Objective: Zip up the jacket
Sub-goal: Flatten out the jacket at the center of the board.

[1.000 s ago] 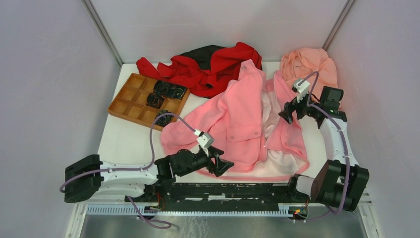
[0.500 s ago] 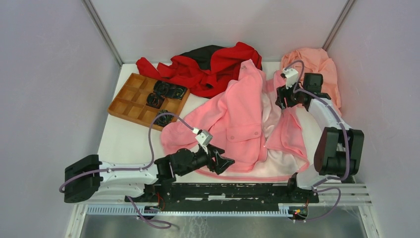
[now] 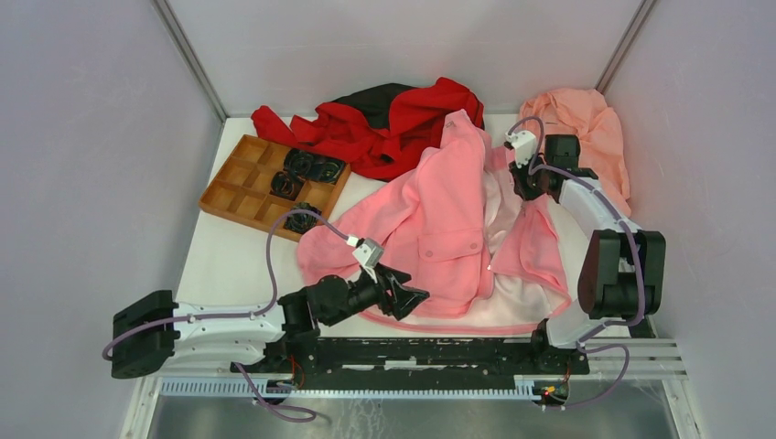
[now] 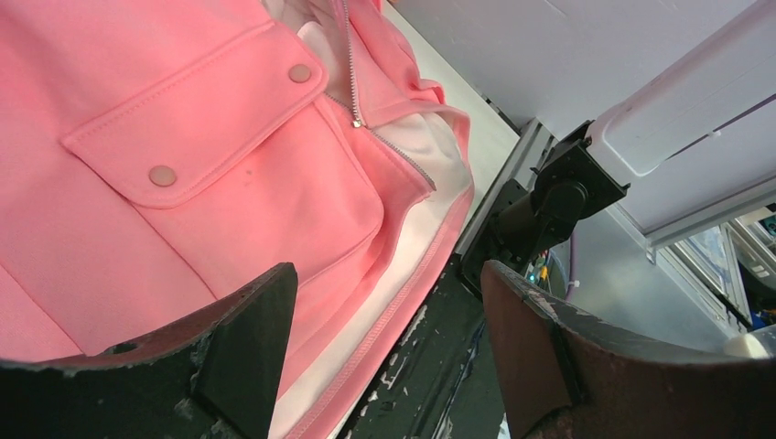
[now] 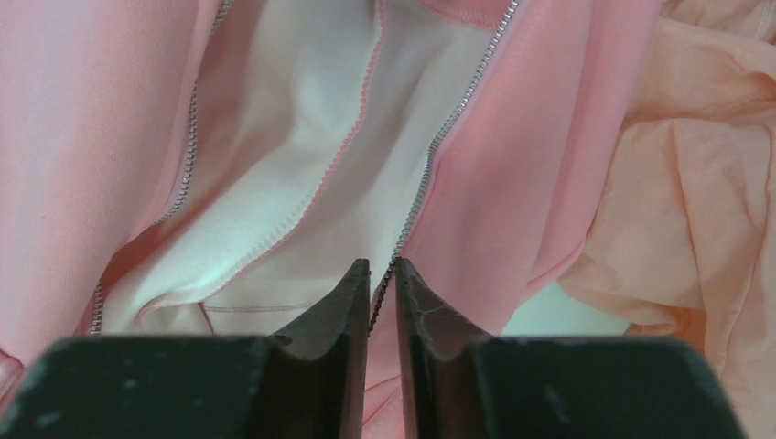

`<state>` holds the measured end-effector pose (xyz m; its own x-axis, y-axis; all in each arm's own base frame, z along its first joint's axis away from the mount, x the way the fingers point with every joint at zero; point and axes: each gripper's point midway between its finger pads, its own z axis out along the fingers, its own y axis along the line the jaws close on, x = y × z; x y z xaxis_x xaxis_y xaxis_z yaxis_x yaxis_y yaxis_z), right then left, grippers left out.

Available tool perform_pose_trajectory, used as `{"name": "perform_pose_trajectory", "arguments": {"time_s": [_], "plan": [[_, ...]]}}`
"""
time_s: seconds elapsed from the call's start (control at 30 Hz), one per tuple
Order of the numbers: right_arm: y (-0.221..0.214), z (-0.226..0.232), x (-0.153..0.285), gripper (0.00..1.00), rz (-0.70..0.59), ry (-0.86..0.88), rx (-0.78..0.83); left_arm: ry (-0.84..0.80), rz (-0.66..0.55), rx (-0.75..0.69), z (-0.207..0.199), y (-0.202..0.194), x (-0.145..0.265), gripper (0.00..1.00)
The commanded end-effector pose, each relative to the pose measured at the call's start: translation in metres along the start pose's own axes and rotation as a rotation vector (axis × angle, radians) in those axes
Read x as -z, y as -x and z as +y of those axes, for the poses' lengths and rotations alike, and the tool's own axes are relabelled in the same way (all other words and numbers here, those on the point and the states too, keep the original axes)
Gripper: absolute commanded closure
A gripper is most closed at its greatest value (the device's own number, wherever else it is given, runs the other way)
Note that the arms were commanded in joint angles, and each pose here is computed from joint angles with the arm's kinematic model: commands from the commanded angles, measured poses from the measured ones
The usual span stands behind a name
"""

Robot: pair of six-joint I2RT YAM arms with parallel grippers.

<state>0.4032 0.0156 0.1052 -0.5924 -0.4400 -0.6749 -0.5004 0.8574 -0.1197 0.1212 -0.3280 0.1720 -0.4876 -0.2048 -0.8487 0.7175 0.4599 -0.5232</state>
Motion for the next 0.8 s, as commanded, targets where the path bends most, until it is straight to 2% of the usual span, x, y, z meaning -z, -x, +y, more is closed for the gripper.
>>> {"name": "perform_pose_trajectory", "arguments": {"time_s": [0.0, 0.13, 0.23, 0.5, 0.77], "plan": [[0.004, -0.006, 0.006, 0.84, 0.014, -0.044, 0.036, 0.010, -0.044, 0.038, -0.001, 0.011, 0.003, 0.20], [0.015, 0.005, 0.016, 0.94, -0.036, -0.008, 0.036, 0.013, -0.047, 0.045, 0.000, 0.011, 0.005, 0.20], [0.025, 0.019, 0.027, 0.97, -0.094, 0.035, 0.028, 0.015, -0.050, 0.050, 0.001, 0.010, 0.006, 0.20], [0.041, 0.062, 0.053, 0.99, -0.202, 0.157, 0.033, 0.015, -0.059, 0.053, 0.001, 0.013, 0.008, 0.20], [0.002, 0.112, 0.051, 0.98, -0.191, 0.260, 0.028, 0.001, -0.097, 0.053, -0.008, 0.028, 0.001, 0.19]]}}
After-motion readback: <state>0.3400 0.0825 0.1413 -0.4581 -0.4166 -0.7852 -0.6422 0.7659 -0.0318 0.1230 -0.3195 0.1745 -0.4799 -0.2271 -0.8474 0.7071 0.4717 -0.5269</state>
